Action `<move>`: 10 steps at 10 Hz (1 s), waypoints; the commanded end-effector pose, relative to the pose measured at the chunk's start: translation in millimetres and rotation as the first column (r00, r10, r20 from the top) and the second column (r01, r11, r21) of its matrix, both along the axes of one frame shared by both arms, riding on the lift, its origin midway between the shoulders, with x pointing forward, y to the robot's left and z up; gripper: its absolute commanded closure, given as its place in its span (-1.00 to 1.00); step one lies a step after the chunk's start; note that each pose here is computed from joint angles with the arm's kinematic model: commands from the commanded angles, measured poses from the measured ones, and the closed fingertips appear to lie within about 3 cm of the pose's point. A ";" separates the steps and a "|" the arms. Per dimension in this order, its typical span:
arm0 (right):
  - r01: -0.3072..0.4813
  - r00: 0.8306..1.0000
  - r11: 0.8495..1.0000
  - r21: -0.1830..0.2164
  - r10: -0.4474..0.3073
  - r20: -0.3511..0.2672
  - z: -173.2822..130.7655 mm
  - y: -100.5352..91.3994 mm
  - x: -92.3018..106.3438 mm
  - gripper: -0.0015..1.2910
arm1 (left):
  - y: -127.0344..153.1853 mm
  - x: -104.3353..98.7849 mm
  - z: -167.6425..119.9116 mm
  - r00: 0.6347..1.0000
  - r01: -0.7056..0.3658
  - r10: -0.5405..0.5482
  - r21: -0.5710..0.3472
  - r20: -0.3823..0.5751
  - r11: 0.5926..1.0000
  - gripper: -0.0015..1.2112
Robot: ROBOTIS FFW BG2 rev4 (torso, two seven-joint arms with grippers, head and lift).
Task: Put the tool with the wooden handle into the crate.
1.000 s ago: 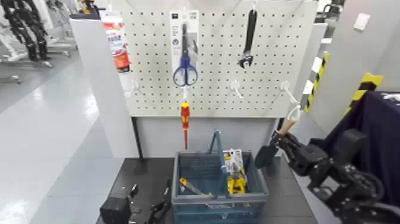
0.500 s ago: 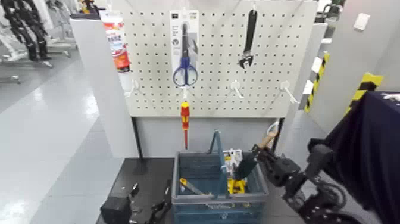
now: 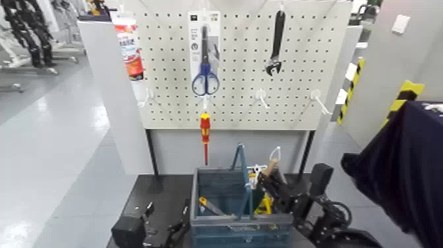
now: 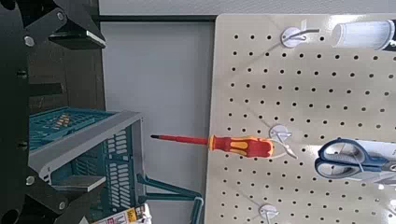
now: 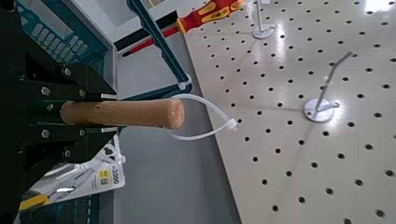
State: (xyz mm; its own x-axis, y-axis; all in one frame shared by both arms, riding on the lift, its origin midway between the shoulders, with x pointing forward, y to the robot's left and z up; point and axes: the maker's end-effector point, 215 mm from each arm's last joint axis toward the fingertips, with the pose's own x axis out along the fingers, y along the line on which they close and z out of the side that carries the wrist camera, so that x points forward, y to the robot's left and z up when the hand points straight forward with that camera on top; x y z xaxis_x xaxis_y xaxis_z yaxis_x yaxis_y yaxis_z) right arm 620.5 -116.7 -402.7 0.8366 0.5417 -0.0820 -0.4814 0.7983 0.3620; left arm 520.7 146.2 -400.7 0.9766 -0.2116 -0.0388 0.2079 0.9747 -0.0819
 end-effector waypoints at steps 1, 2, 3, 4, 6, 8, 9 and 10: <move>-0.016 1.000 1.000 -0.001 0.016 -0.010 1.2 6.9 0.1 -0.27 | 1.4 0.3 0.8 1.000 -0.001 0.001 0.001 0.003 1.000 -0.56; -0.020 1.000 1.000 0.001 0.020 0.001 7.1 5.9 0.9 -0.80 | 1.0 0.1 0.6 1.000 0.000 0.000 0.002 0.003 1.000 -0.56; -0.016 1.000 1.000 -0.024 0.017 0.024 16.3 1.0 3.0 -1.00 | 1.0 0.1 0.5 1.000 0.000 0.000 0.001 0.002 1.000 -0.56; 0.005 0.999 0.999 -0.048 -0.003 0.050 27.4 -8.5 5.8 -1.00 | 1.0 0.1 0.5 1.000 0.000 0.000 0.001 0.002 1.000 -0.56; 0.059 0.996 0.992 -0.113 -0.050 0.077 41.6 -25.9 7.3 -1.00 | 1.5 -0.3 0.0 1.000 -0.002 0.002 -0.001 0.001 1.000 -0.56; 0.124 0.987 0.977 -0.171 -0.104 0.121 56.3 -42.7 3.1 -0.97 | 2.7 -0.4 -0.5 1.000 -0.005 0.005 -0.002 0.000 1.000 -0.56; 0.178 0.977 0.964 -0.199 -0.149 0.152 66.5 -52.9 -1.6 -0.97 | 3.2 -0.8 -1.1 1.000 -0.007 0.007 -0.003 -0.001 1.000 -0.56; 0.228 0.964 0.948 -0.222 -0.188 0.188 76.2 -62.5 -9.6 -0.95 | 3.1 -1.2 -1.6 1.000 -0.009 0.009 -0.006 -0.003 1.000 -0.56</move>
State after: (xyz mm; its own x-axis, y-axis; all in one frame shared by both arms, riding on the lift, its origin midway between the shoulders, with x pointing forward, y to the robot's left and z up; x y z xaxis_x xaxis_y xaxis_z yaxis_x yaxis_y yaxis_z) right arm 617.8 -178.2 -333.3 0.9391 0.3392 -0.0552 -0.3327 0.9376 0.1014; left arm 519.8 149.3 -401.9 0.9781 -0.2043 -0.0398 0.2003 0.9759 -0.0864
